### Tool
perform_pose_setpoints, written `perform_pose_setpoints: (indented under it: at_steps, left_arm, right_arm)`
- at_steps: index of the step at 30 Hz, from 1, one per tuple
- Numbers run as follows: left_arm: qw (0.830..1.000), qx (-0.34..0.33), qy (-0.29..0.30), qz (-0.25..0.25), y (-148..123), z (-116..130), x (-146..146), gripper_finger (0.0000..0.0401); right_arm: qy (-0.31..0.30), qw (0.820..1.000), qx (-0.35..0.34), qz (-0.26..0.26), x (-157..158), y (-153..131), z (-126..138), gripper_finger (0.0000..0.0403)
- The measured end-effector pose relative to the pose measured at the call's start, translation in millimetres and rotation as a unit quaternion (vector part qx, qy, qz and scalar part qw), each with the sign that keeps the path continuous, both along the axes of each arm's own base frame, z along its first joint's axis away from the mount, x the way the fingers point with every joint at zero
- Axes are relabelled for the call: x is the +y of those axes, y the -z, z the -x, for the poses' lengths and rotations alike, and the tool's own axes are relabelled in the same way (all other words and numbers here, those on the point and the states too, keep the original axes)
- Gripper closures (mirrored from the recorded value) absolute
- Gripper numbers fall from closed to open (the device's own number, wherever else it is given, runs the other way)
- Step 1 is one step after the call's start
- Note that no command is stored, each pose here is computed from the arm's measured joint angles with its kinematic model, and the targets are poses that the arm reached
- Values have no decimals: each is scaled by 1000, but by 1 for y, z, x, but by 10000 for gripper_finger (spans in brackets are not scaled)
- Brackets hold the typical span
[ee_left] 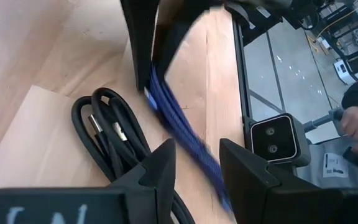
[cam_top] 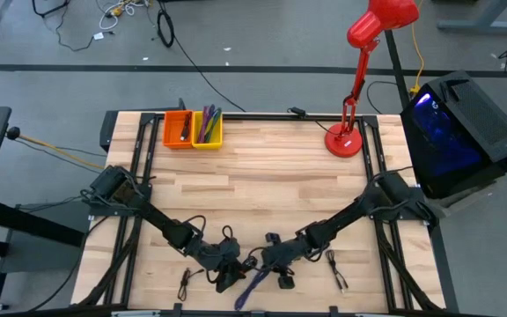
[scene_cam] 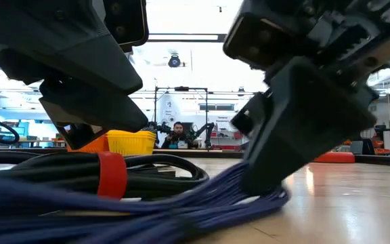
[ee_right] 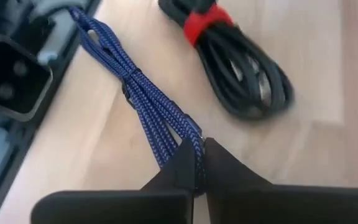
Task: Pick & Place USB Port
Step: Put the black and blue USB cable into the yellow bin
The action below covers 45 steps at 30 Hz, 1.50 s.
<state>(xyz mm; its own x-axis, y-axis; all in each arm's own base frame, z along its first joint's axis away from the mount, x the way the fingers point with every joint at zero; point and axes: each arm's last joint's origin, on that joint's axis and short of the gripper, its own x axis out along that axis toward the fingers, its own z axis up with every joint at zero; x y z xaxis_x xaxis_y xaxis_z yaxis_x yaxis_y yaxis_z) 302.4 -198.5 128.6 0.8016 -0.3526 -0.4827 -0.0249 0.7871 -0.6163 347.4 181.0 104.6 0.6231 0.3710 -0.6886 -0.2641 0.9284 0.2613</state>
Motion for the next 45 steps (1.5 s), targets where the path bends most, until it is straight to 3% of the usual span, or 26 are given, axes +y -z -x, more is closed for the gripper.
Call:
perform_pose_setpoints:
  at_steps: [10,16,19,24,26,30,36,41,45]
  left_arm:
    - [999,-28,-9,-15,-3,-2,0,273]
    - [995,-94,-3,-35,-17,-8,5,273]
    - [987,-137,-27,-74,-29,-13,14,273]
    - [951,-189,-152,-193,-52,-20,38,273]
    - [925,-194,-207,-252,-61,-20,49,273]
    - [872,-221,-299,-317,-86,-21,69,273]
    - [825,-312,-330,-338,-116,-25,89,273]
    - [811,-374,-326,-310,-128,-28,104,273]
    - [807,-378,-331,-311,-129,-30,113,273]
  right_arm:
    - [65,989,6,136,-36,-86,36,395]
    - [151,966,4,211,-77,-141,72,395]
    - [220,949,-24,222,-96,-166,88,395]
    - [271,935,-119,196,-108,-198,103,395]
    - [268,933,-151,187,-108,-204,104,395]
    - [271,925,-186,188,-109,-209,104,395]
    - [283,908,-236,200,-113,-220,97,395]
    - [259,905,-275,194,-116,-229,93,395]
    - [260,903,-277,200,-120,-231,95,395]
